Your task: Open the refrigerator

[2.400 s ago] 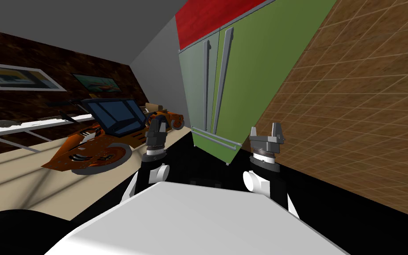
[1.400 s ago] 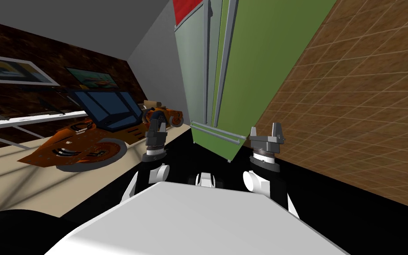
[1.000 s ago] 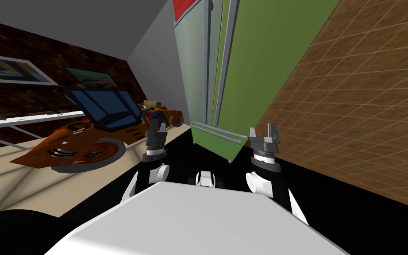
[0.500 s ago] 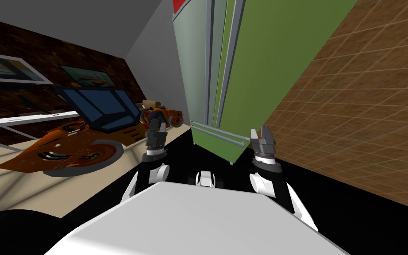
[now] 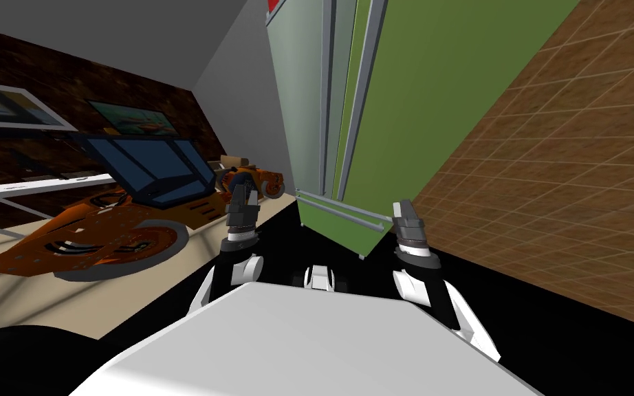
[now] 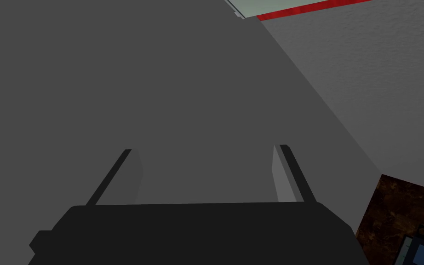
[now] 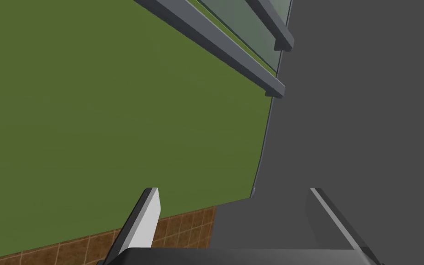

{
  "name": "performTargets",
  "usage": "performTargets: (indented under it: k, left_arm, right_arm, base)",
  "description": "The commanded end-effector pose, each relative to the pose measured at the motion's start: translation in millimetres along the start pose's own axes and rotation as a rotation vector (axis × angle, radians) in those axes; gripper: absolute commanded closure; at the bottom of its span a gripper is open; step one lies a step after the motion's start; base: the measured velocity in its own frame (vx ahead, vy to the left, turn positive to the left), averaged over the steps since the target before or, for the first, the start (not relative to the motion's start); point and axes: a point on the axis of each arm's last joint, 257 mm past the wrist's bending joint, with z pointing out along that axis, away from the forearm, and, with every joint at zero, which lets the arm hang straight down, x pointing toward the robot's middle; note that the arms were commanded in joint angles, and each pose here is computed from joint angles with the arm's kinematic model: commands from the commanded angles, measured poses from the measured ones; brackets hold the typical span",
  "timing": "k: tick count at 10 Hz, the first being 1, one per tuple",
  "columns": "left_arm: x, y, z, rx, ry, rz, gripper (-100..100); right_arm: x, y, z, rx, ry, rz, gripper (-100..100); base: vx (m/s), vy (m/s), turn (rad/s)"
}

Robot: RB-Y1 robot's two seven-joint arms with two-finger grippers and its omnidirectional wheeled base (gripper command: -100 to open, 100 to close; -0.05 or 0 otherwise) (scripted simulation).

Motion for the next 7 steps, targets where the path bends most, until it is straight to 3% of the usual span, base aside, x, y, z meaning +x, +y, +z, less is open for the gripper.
performTargets:
  k: [1,7]
  left_arm:
    - [0.0,0.0,0.0,0.0,0.0,0.0,0]
    - [0.0,0.0,0.0,0.0,0.0,0.0,0]
  right_arm:
    - [-0.3,-6,-3.6,-0.004,0.019,-0.097,-100]
    - [-3.0,-25,-15.4,-0.018,0.07,-0.357,-100]
  base:
    - [0.068,0.039,-0.003]
    - [0.074,0.038,-0.005]
